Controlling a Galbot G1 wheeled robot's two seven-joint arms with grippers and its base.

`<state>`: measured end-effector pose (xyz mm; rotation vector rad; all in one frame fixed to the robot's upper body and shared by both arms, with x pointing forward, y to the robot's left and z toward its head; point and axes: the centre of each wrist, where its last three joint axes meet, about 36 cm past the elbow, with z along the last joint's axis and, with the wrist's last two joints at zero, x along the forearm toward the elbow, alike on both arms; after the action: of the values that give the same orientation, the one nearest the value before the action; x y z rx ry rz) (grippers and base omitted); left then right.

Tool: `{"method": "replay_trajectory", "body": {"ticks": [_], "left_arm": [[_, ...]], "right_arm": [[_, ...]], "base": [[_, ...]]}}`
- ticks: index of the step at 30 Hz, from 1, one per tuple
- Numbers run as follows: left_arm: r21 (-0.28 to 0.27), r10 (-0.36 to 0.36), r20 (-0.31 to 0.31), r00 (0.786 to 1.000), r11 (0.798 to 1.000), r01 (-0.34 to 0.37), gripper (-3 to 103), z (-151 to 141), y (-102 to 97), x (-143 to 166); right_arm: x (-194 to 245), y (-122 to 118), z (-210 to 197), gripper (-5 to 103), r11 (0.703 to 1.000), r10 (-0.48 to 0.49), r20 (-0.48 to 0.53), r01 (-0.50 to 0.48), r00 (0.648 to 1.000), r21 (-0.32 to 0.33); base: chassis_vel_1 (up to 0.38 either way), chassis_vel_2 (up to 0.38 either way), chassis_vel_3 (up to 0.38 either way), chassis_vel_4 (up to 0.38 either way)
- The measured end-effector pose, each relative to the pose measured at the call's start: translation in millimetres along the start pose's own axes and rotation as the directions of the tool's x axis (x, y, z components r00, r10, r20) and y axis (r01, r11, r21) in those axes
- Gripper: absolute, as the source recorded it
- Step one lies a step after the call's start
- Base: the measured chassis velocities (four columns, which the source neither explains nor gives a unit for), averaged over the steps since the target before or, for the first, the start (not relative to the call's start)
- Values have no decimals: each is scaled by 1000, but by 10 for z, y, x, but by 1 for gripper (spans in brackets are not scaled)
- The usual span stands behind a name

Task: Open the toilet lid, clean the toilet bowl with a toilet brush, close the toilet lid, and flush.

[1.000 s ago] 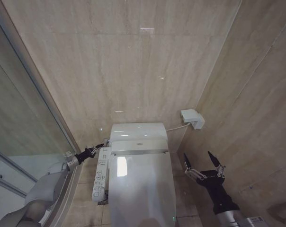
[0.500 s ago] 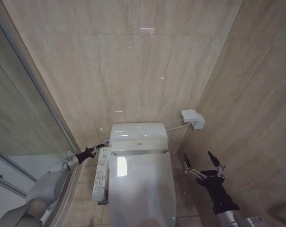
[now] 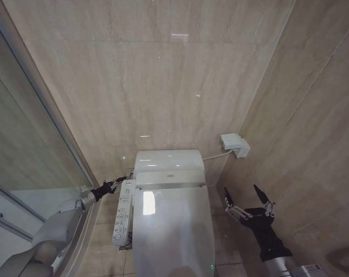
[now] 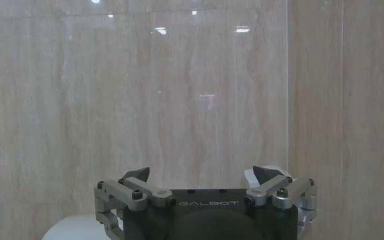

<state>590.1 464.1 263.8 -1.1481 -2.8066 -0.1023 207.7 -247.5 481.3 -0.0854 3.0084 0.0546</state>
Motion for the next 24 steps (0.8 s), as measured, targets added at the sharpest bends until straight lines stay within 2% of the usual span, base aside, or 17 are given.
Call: {"method": "replay_trajectory", "body": {"ticks": [24], "left_arm": [[61,-12,-11,1000,998,12,0,90,-95,-148]], "right_arm": [[0,0,0,100,1000,0,0,0,1000,0]], "base": [[0,0,0,0]]}}
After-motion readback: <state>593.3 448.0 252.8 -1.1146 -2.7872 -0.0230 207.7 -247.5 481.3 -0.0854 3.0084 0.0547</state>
